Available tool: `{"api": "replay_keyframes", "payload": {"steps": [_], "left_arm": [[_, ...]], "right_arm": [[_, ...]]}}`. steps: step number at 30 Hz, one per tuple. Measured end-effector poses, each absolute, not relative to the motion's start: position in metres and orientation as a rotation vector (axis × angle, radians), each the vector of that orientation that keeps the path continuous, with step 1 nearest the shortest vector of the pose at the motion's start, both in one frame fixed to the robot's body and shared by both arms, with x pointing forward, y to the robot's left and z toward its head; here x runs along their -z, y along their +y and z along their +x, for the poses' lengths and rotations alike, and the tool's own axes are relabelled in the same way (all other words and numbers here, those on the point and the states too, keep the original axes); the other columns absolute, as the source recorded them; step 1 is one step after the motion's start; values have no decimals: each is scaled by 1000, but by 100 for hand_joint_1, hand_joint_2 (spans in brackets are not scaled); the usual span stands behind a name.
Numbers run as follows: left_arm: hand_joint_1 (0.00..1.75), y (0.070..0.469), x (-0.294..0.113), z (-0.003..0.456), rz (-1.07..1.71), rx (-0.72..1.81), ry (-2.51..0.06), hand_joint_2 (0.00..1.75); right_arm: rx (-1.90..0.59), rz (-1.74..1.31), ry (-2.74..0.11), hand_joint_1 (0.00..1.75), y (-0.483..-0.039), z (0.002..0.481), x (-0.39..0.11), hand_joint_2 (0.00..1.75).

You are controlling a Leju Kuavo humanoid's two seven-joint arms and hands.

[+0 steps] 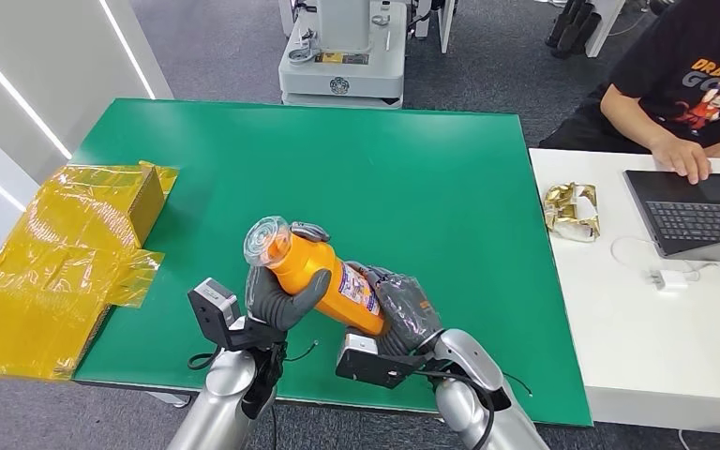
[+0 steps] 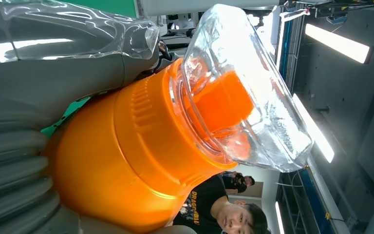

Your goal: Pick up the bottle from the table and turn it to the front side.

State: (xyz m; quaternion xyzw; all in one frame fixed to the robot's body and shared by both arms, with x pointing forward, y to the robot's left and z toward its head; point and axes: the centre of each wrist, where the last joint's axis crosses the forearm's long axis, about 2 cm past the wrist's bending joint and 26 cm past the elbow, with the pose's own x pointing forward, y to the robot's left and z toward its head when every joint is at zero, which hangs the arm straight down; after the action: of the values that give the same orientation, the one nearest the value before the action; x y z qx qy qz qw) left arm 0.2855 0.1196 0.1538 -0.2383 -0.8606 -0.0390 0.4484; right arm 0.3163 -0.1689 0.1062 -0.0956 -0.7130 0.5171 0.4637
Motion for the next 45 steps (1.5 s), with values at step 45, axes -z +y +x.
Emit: {"api": "replay_keyframes", "payload": {"steps": [45], "left_arm": [[106, 120, -154, 286, -589, 98, -2130, 175]], "right_arm": [[-1271, -235, -1752, 175, -169, 316, -106, 175]]}}
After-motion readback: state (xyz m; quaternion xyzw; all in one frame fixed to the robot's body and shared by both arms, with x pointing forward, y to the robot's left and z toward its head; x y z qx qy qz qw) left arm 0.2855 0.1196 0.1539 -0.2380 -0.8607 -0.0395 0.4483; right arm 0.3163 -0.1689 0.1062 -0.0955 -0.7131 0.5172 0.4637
